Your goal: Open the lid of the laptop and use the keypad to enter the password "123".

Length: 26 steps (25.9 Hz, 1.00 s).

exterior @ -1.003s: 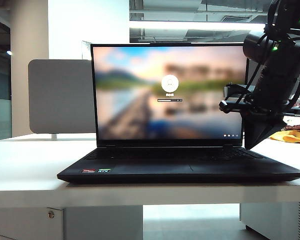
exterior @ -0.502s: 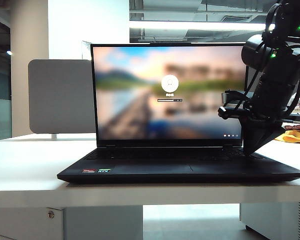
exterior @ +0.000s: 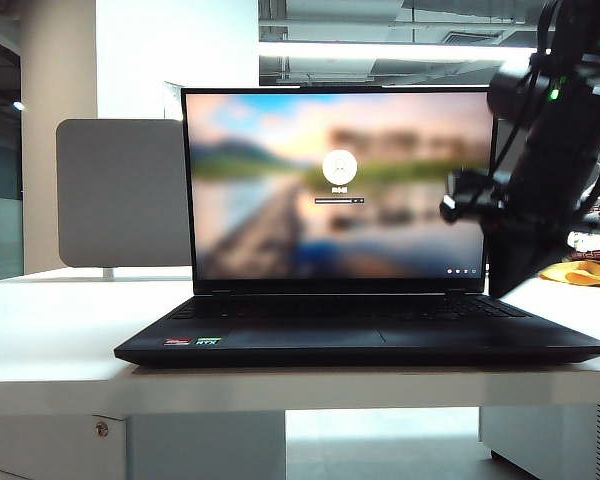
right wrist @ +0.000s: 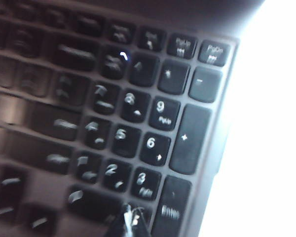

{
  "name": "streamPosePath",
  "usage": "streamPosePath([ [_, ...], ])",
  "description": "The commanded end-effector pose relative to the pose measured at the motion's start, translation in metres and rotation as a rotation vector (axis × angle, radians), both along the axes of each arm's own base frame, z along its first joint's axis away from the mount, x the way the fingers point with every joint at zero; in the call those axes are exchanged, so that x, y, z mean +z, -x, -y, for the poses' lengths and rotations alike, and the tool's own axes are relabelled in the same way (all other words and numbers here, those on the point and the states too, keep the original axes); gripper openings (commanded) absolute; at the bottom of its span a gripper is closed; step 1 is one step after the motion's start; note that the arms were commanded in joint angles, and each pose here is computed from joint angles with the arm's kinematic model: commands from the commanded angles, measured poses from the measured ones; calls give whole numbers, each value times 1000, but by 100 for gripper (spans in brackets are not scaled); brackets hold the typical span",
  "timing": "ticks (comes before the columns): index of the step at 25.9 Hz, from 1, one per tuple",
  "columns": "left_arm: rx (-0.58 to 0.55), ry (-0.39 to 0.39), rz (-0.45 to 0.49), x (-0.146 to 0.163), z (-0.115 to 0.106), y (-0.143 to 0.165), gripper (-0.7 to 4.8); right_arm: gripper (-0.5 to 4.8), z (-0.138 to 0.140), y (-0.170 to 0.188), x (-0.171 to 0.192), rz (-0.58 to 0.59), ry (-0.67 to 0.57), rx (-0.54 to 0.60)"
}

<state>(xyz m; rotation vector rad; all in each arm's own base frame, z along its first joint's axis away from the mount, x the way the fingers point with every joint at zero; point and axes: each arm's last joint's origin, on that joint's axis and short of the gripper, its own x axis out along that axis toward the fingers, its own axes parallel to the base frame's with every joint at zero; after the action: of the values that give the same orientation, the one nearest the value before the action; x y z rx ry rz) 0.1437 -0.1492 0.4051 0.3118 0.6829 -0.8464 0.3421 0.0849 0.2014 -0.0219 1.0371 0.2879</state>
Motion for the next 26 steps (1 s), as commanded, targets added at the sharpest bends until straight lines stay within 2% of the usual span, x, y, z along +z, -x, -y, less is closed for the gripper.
streamPosePath([
  [1, 60, -14, 64, 4, -3, -1, -5, -1, 1, 8, 29, 90, -44, 15],
  [5, 71, 60, 137, 17, -13, 9, -5, -1, 6, 40, 46, 161, -66, 22],
  [8, 99, 80, 170, 21, -24, 19, -5, -1, 12, 70, 46, 205, -104, 5],
  [12, 136, 131, 155, 3, -38, 33, -4, -1, 23, 113, 44, 247, -138, -1],
  [15, 177, 197, 140, -17, -50, 44, -4, -1, 30, 141, 46, 282, -157, -10],
  [22, 270, 229, 169, -50, -80, 71, -5, -1, 40, 183, 52, 359, -184, -15],
  [26, 312, 229, 212, -51, -86, 74, -4, 0, 42, 189, 55, 368, -190, -12],
])
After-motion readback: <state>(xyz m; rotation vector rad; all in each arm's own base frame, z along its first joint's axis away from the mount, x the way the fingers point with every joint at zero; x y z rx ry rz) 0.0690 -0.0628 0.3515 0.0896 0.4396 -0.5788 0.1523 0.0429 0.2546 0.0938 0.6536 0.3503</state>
